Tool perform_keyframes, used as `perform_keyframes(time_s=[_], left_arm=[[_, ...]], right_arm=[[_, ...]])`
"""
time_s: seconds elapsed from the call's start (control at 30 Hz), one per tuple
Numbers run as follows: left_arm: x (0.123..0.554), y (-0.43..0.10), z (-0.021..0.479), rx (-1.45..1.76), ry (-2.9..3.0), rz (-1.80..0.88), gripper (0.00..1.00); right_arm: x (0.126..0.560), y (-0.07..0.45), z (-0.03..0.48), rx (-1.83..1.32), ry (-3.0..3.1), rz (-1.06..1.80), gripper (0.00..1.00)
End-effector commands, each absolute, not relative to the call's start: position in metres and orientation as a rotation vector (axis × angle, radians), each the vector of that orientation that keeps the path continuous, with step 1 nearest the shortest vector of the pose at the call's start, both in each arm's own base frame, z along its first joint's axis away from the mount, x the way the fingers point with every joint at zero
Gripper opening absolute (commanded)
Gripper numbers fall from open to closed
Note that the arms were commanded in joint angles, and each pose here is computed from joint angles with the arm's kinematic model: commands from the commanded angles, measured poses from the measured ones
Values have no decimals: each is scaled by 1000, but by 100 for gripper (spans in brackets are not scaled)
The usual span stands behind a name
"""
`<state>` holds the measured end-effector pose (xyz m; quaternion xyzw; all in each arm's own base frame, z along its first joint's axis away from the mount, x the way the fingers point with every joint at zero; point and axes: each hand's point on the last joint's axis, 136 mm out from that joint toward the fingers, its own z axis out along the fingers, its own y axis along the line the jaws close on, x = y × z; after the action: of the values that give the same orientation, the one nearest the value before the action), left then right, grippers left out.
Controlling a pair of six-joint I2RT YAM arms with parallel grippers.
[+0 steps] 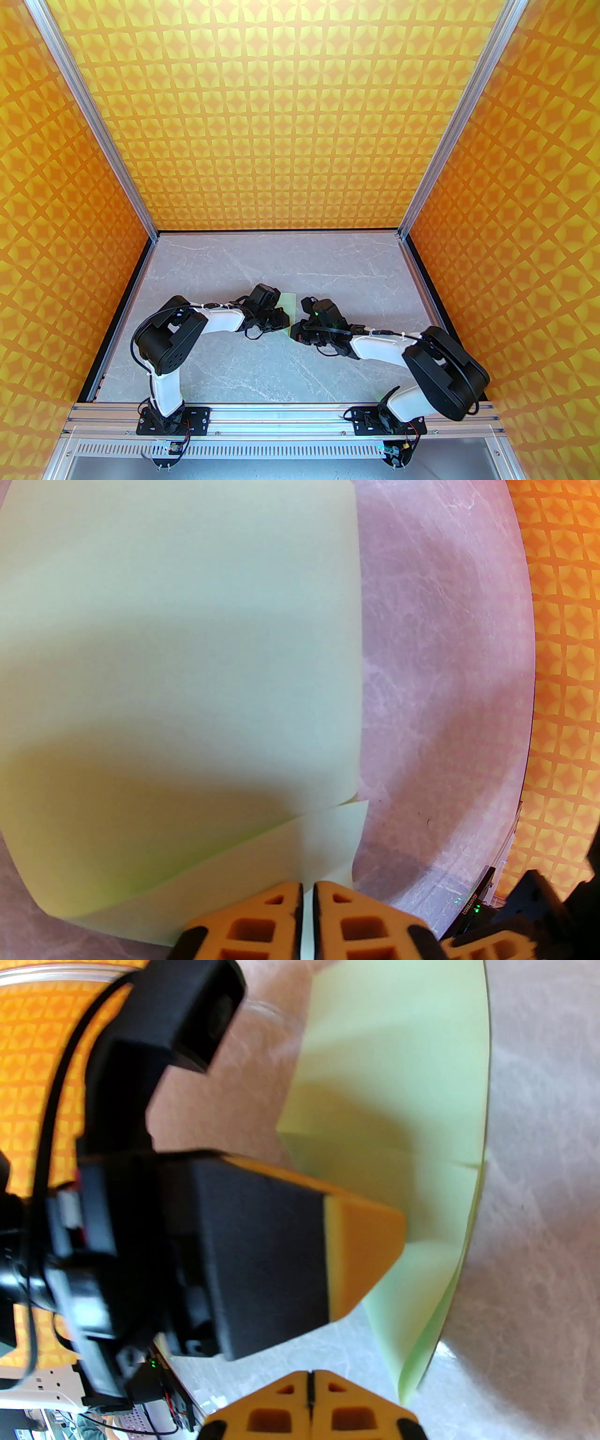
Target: Fold a paper plane with a square sheet of paper (fold left side to right side)
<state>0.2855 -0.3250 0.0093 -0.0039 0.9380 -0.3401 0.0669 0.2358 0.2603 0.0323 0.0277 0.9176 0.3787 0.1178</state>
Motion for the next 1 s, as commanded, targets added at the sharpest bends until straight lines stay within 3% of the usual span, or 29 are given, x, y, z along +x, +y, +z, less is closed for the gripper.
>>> perform_keyframes(time_s=[0.0,0.97], left_arm=[[282,-314,-5,-51,2866,-964,15],[284,-316,2,-42,2852,-973,17]], right_arm=[[232,264,23,96,2717,1124,0],[229,244,-8,213,2805,942,1]])
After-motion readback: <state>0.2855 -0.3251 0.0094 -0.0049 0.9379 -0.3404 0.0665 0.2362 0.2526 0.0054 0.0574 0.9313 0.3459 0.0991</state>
